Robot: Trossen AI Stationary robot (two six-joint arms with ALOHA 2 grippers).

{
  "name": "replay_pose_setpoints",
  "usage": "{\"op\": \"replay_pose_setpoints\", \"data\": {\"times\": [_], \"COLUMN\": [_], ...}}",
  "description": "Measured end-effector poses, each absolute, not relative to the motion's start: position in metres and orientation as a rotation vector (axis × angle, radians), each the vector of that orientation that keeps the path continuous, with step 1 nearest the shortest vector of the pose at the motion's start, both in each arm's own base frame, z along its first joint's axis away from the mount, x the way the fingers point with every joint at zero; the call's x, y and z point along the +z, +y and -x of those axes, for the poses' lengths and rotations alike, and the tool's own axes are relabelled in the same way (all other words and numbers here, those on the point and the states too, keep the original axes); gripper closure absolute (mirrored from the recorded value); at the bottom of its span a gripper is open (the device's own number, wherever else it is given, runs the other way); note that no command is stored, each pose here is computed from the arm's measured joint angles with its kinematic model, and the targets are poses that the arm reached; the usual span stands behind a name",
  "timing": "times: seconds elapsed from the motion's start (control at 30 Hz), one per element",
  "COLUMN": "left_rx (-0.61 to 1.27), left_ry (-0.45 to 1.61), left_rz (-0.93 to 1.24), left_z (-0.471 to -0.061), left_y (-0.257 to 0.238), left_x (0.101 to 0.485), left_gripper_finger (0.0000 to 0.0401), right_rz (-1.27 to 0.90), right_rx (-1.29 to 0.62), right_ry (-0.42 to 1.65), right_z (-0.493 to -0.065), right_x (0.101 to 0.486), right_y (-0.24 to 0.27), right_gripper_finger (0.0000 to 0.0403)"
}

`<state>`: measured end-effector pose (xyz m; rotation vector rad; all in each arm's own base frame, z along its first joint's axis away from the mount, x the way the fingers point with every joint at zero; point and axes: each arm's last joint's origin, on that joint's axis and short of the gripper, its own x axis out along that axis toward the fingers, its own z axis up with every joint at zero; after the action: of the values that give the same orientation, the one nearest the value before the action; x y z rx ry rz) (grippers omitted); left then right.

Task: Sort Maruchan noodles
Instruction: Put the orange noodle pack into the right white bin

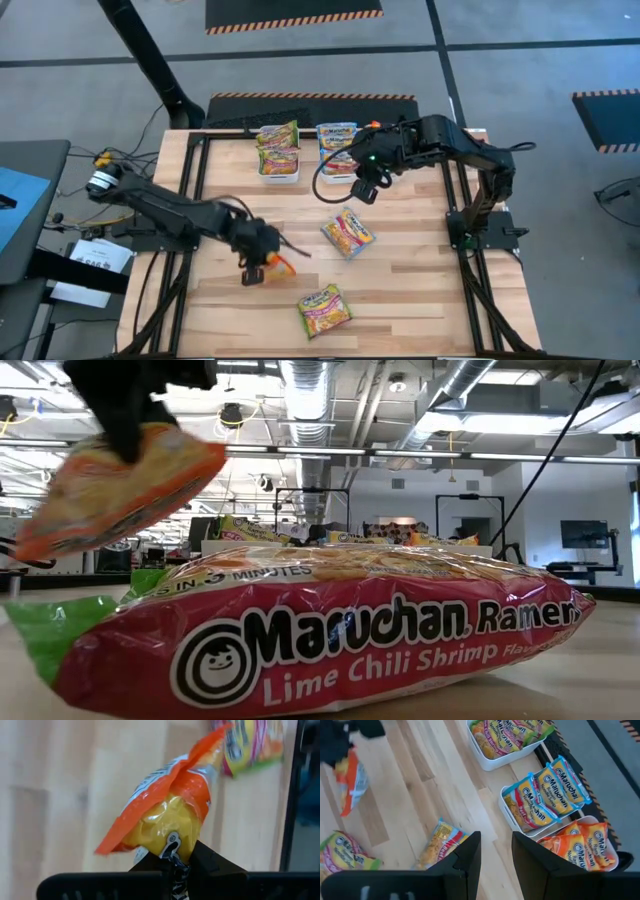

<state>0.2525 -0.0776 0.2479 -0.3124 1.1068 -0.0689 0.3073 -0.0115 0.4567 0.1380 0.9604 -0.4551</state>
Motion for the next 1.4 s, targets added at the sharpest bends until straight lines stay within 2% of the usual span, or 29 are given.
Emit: {"op": "replay_pose_setpoints", "data": {"times": [0.2,0.4,0.6,0.8,1.07,1.4], "left_rx": [0.068,0.199,0.229,0.271,0.285,0.289], "left_ry": [0.946,0.846,0.755,0.662,0.466,0.267], "left_rz": [0.301,0.252,0.196,0.176,0.131,0.089], "left_z": [-0.246,-0.241,-0.247,-0.253,-0.262,-0.269], "left_y": [-0.044,-0.013,0.008,0.027,0.04,0.044], "left_x": [0.272,0.286,0.292,0.298,0.315,0.333], "left_gripper_finger": [0.0391,0.0391,0.0391,0.0391,0.039,0.039], "right_rz": [-0.051,-0.073,-0.098,-0.112,-0.149,-0.164], "right_rx": [-0.428,-0.431,-0.295,-0.184,-0.127,-0.123], "right_ry": [0.992,0.996,0.955,0.874,0.785,0.807], "right_z": [-0.309,-0.308,-0.312,-0.318,-0.322,-0.341], "right_x": [0.455,0.455,0.457,0.46,0.466,0.453], "right_y": [-0.021,-0.037,-0.051,-0.064,-0.073,-0.075], "right_gripper_finger": [0.0265,0.0239,0.0212,0.0211,0.0215,0.0216]}}
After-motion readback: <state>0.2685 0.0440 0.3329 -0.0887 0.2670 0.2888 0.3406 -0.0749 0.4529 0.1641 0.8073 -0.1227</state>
